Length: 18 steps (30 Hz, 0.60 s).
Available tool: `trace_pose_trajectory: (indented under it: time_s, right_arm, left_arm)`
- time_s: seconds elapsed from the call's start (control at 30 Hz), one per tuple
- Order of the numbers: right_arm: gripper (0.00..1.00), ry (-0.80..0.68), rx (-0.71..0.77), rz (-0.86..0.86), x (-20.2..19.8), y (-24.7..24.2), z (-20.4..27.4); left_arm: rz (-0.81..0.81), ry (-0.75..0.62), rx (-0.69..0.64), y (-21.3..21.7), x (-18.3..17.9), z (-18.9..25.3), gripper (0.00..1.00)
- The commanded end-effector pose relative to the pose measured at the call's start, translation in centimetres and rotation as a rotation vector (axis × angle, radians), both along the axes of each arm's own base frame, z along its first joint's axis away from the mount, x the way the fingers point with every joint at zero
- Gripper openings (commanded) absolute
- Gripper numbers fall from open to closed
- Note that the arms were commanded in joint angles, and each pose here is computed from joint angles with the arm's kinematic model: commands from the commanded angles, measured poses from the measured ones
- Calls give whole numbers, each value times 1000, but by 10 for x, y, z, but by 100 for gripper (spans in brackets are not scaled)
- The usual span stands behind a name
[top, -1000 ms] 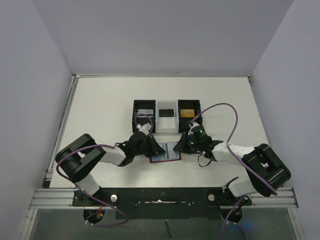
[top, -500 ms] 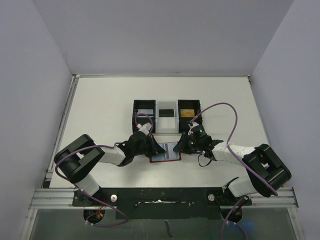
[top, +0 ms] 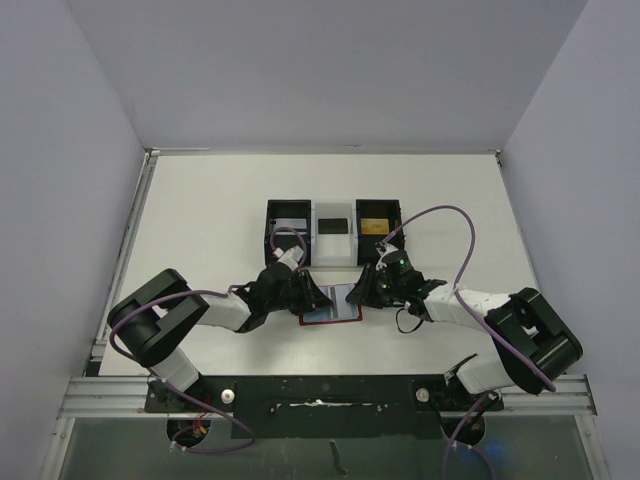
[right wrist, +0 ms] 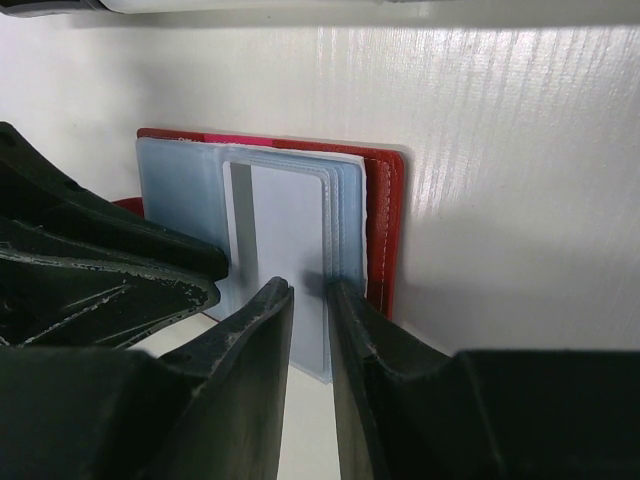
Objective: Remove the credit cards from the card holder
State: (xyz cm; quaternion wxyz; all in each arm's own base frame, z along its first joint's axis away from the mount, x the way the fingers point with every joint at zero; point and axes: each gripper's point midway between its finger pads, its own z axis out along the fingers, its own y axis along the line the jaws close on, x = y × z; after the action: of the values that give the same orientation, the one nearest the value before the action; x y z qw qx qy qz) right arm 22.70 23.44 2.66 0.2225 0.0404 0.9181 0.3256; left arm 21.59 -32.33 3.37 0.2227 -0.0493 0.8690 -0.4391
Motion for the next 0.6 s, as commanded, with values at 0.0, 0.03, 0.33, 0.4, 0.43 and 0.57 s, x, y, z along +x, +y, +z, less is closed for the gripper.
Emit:
trace_pose_trajectory:
  time_s: [0.0, 0.03, 0.33, 0.4, 0.43, 0.57]
  right_arm:
    - [24, -20, 15, -1, 3, 1, 6]
    - [24, -18, 15, 0, 3, 1, 6]
    - [23, -21, 21, 4, 4, 2, 8]
    - [22, -21, 30, 14, 3, 4, 8]
    - [22, -17, 39, 22, 2, 6, 8]
    - [22, -13, 58, 47, 0, 11, 9]
  left_arm:
    - [29, -39, -5, 2, 9, 10, 25]
    - [32, -37, 9, 3, 10, 8, 26]
    - [7, -21, -10, -6, 8, 0, 14]
    - [4, -22, -26, -7, 8, 1, 10]
    - [-1, -24, -31, -9, 8, 3, 10]
    - [-53, -37, -101, -18, 4, 13, 11]
